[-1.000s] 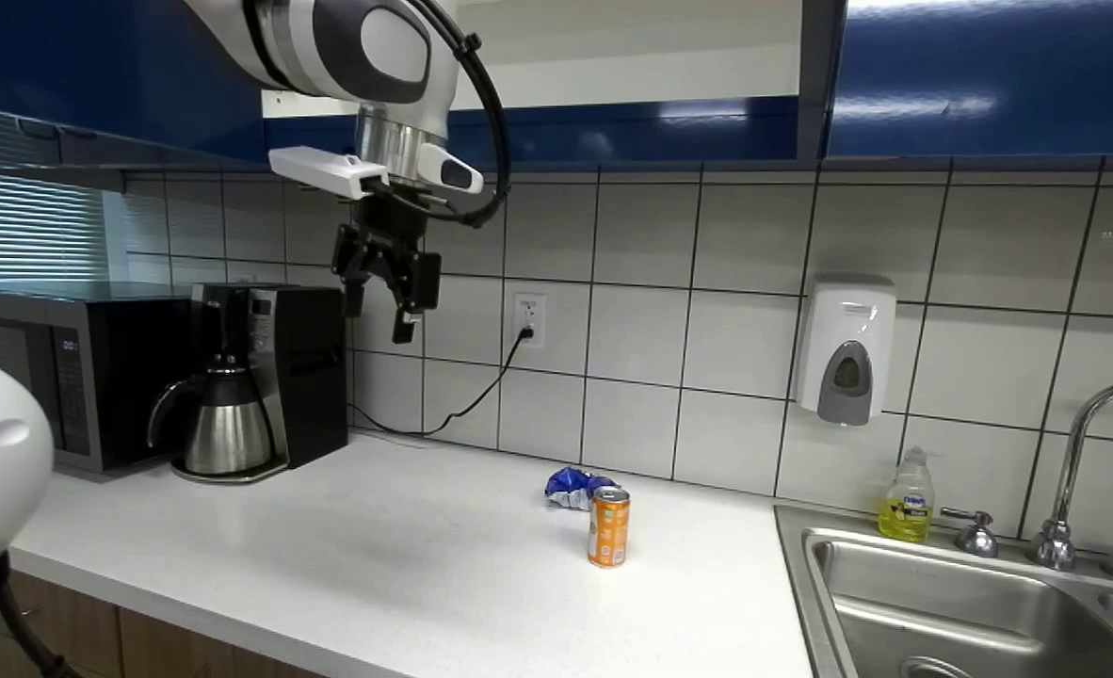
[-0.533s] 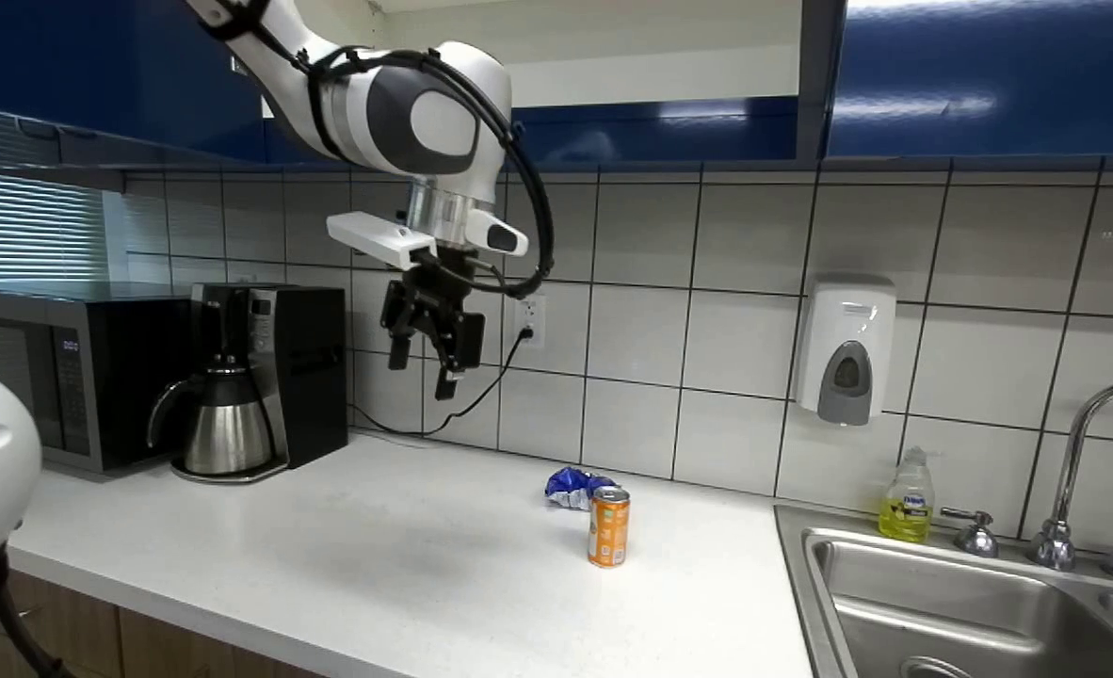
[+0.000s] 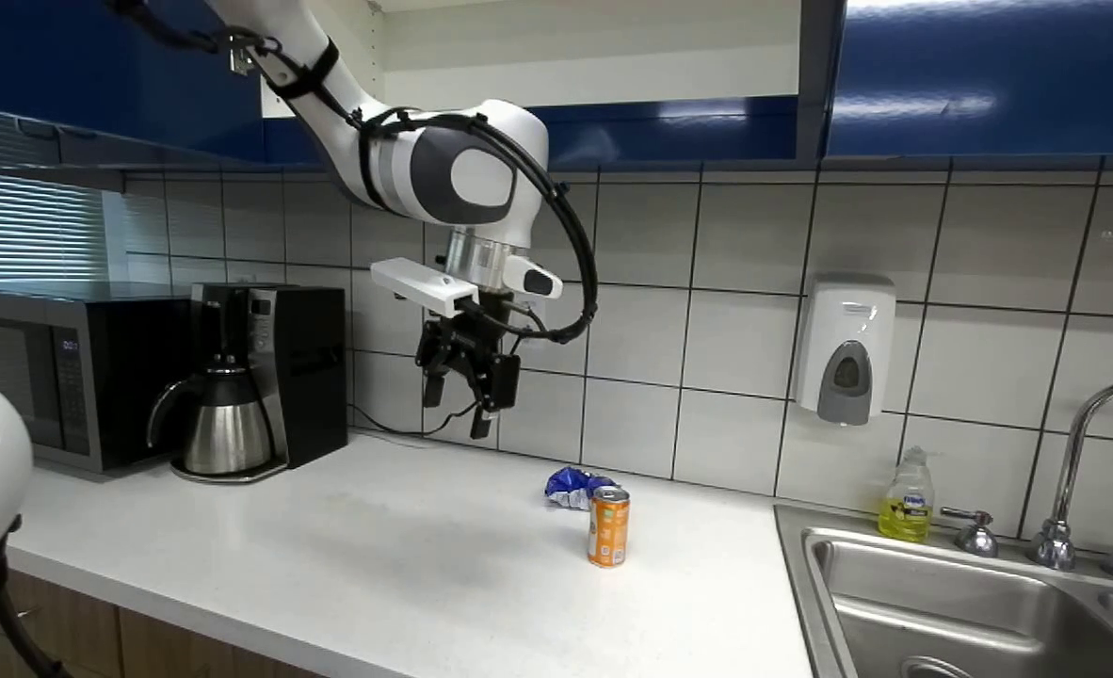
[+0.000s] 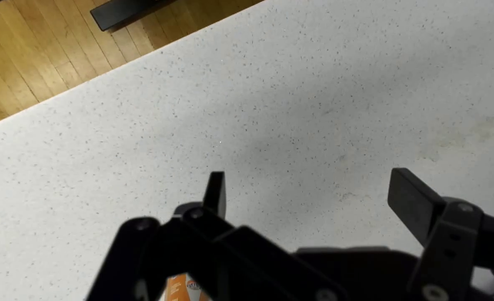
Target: Put the orange can inside the cabinet
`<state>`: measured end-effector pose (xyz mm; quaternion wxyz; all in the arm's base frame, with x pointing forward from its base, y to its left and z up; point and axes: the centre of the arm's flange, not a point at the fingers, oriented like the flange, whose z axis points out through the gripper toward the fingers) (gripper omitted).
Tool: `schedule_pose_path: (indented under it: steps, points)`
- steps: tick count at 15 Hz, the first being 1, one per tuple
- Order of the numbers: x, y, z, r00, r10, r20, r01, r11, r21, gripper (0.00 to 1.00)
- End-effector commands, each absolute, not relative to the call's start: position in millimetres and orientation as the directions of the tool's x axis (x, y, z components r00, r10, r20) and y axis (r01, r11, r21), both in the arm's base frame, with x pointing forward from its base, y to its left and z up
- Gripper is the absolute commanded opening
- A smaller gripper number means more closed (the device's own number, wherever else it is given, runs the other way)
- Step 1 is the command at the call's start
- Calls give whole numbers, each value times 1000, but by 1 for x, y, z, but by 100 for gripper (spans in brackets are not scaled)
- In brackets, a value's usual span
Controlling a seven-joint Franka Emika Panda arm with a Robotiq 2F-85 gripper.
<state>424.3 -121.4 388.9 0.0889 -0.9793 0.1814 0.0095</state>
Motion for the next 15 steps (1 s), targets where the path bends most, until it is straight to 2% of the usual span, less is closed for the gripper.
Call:
schedule_pose_path:
  steps: [1,15]
  points:
    - [434,-125,393,947,-320,-32,-321,-935,-153,100]
    - [452,-178,349,933,-361,-16,-359,-921,-151,100]
